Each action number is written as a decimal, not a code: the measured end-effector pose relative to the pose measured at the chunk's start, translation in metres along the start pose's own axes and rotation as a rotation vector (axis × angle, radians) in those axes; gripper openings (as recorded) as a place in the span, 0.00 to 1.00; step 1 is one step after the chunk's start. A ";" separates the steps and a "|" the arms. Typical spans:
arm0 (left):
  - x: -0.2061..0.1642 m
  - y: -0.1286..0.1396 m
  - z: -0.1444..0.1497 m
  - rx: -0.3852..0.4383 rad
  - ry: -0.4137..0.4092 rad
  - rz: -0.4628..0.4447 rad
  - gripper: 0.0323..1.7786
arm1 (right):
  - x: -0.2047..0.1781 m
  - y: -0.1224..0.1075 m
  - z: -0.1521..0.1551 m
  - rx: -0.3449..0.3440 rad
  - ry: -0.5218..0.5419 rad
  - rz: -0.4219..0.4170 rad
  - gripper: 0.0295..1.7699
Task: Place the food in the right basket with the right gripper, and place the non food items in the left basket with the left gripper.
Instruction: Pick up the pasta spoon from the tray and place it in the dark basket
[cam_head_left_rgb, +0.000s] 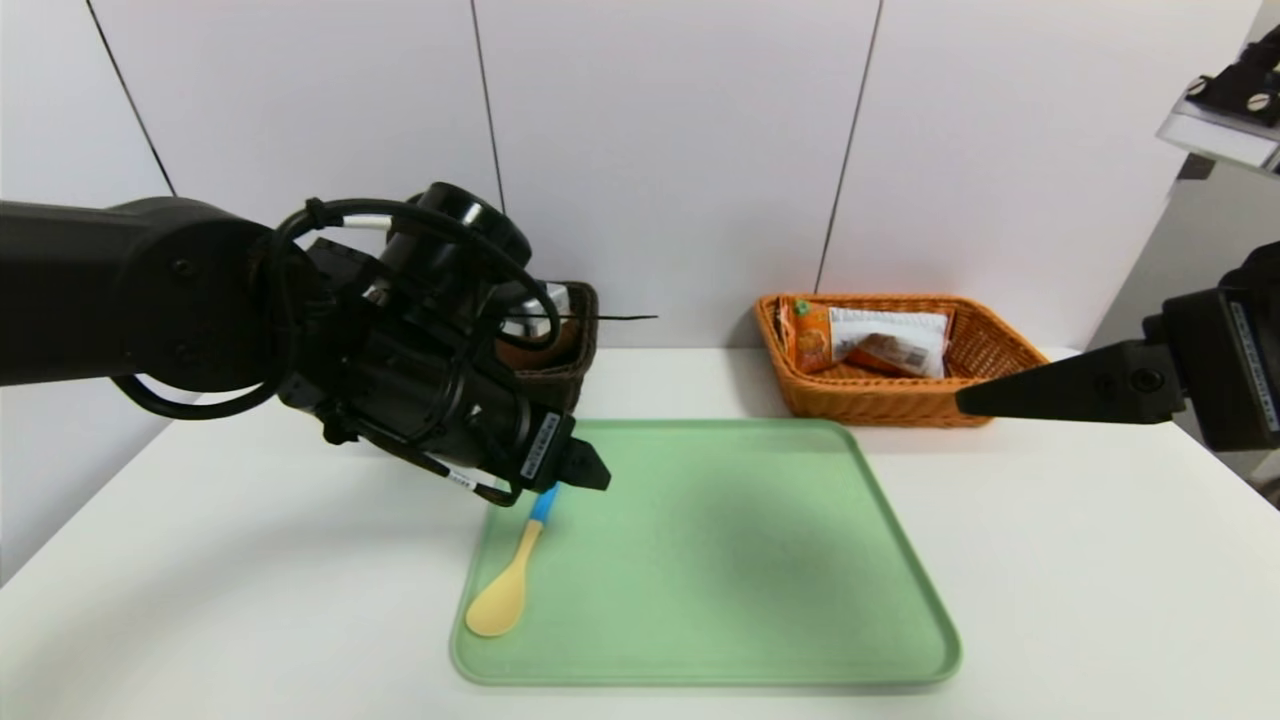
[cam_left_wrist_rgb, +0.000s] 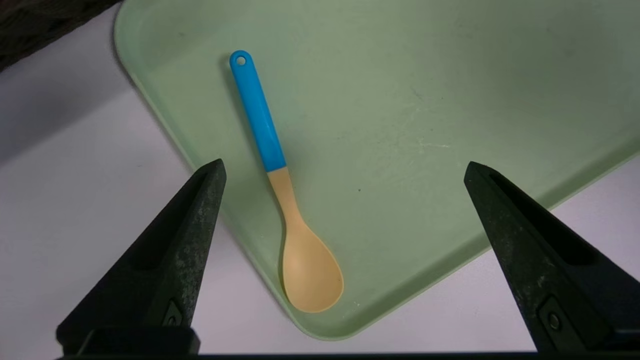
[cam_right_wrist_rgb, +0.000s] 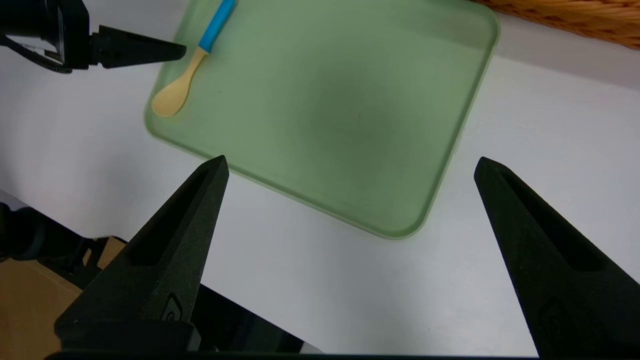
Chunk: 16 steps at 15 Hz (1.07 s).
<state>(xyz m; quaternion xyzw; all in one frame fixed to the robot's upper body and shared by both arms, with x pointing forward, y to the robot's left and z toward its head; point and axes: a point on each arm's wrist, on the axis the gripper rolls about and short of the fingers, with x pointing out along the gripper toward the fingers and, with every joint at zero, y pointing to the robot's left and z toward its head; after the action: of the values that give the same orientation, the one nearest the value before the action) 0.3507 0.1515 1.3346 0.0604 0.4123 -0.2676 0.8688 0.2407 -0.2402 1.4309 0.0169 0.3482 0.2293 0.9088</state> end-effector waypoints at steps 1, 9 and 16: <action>0.006 0.000 0.000 0.003 0.013 0.000 0.95 | 0.002 0.000 -0.001 -0.023 0.010 -0.003 0.96; 0.042 0.001 0.003 0.027 0.076 0.013 0.95 | 0.017 0.004 0.008 -0.058 -0.027 0.028 0.96; 0.063 0.005 -0.002 0.002 0.123 0.140 0.95 | 0.024 0.002 0.001 -0.051 0.009 0.014 0.96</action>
<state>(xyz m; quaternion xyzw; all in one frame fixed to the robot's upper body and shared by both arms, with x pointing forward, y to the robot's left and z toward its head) 0.3849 0.1304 1.2854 0.1062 0.4594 -0.2026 0.8583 0.2561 -0.2286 1.4172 -0.0049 0.3462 0.2445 0.9057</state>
